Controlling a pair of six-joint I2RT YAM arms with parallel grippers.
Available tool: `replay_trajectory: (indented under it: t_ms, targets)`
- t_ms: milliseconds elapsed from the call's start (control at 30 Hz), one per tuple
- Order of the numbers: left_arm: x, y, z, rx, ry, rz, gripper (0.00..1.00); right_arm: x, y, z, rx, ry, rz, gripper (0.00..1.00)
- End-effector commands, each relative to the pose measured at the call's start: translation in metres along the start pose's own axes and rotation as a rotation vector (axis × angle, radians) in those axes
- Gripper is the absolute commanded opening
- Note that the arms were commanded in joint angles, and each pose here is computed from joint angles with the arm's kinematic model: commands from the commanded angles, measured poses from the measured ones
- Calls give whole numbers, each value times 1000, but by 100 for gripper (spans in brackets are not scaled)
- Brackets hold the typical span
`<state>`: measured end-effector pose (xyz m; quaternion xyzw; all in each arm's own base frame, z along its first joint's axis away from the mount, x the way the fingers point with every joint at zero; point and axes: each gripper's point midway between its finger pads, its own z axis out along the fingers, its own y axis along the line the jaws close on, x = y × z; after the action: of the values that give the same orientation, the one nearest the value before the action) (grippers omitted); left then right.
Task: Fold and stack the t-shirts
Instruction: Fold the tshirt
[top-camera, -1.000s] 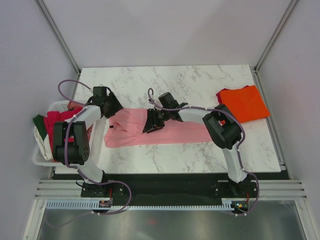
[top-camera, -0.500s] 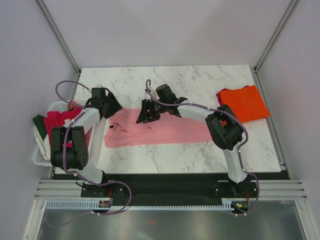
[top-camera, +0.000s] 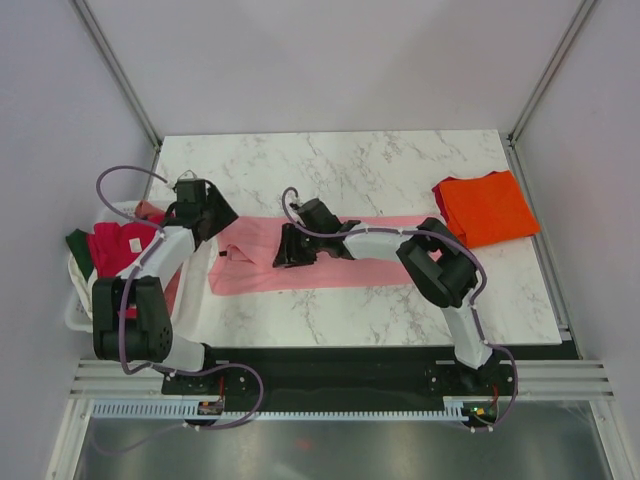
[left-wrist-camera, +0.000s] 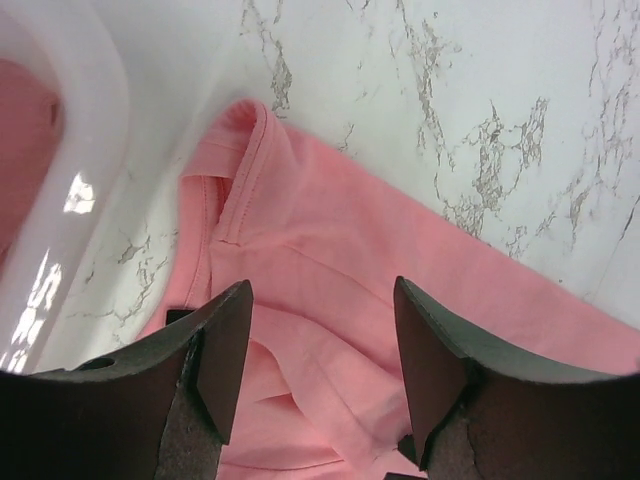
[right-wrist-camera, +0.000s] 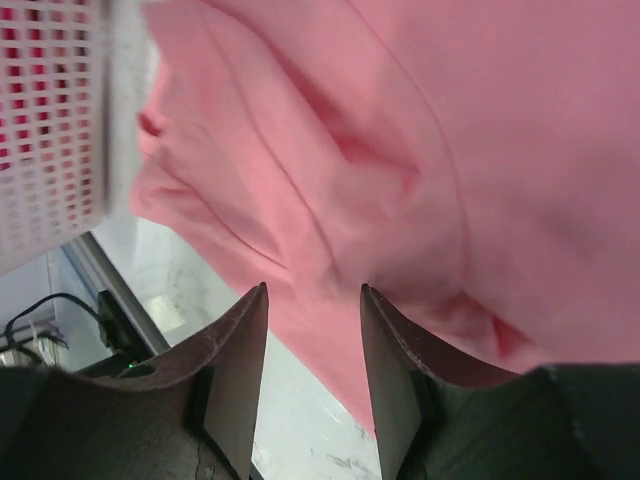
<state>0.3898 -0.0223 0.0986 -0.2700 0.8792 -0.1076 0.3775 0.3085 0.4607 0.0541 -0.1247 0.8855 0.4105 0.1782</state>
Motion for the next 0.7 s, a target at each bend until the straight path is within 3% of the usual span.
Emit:
replay_trajectory:
  t_ms: [0, 100, 667]
  targets:
    - [-15, 7, -16, -42, -83, -65, 66, -14, 22, -20, 10, -183, 110, 50]
    - [-16, 8, -23, -42, -103, -82, 66, 4, 12, -19, 32, -212, 195, 49]
    - [-4, 19, -30, -68, -89, -70, 65, 0, 1, 1, 115, -241, 219, 43]
